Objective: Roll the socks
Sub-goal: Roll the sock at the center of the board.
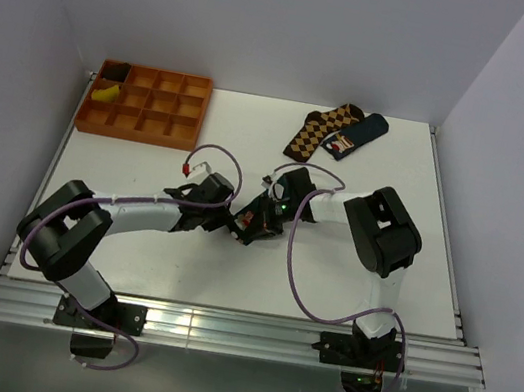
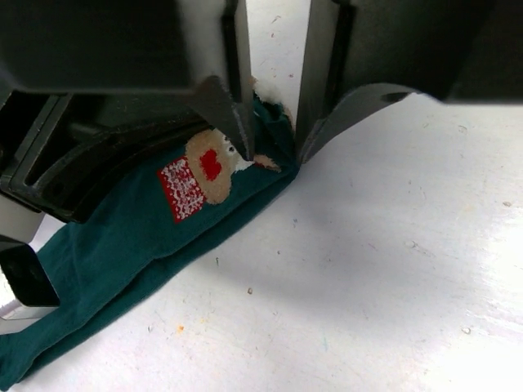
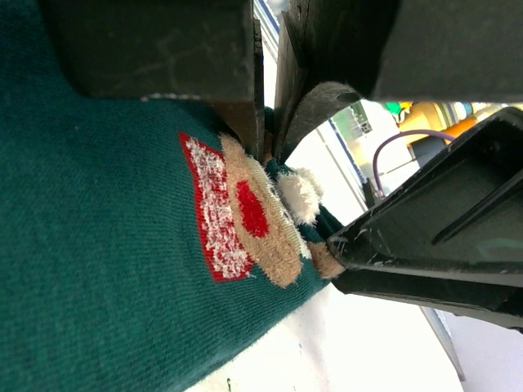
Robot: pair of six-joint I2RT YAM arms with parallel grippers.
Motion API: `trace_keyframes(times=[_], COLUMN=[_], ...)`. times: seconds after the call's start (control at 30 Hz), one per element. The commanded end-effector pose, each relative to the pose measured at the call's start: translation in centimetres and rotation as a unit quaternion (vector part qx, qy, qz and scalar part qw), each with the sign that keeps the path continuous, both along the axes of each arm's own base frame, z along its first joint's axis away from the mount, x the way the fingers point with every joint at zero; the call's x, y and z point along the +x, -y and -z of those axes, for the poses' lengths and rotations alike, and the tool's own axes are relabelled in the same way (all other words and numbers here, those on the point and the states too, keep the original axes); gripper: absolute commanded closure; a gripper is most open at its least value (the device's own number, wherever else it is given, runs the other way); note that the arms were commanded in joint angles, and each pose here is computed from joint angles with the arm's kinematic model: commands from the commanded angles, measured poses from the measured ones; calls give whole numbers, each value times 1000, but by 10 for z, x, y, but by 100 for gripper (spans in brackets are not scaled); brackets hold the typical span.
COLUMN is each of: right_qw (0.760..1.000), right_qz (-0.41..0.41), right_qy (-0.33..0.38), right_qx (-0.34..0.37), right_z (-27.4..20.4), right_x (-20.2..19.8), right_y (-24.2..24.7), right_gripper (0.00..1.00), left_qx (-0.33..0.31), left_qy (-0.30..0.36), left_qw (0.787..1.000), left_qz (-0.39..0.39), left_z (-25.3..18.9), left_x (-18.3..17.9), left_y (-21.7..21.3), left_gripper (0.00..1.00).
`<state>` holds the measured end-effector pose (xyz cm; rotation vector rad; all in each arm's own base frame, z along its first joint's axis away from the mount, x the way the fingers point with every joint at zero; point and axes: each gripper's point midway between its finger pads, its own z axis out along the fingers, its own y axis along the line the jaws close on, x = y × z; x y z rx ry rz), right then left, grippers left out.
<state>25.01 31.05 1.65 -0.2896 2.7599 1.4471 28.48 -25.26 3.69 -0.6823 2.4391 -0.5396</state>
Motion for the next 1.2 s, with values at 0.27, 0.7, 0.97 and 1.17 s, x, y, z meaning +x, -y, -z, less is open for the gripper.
trace_keyframes(times=[0.27,0.7,0.97,1.17], right_qw=[998,976,940,898], right_qz=[11,7,39,42], right_qy=[28,217,338,439], right_qx=[-46,11,25,-5], right_z=[15,-49,-70,-68], right_x=[14,29,30,26], right_y=[9,5,16,13], right_gripper=[100,67,53,46], left_qx=[25,68,77,82], left_qy=[-16,-35,-39,-45], left_qw=[1000,997,996,995], left_qz=[-10,10,26,38], left_z=[11,19,16,16], left_x=[4,4,6,7], left_y=[-8,-13,-10,-7], left_gripper=[93,100,100,100])
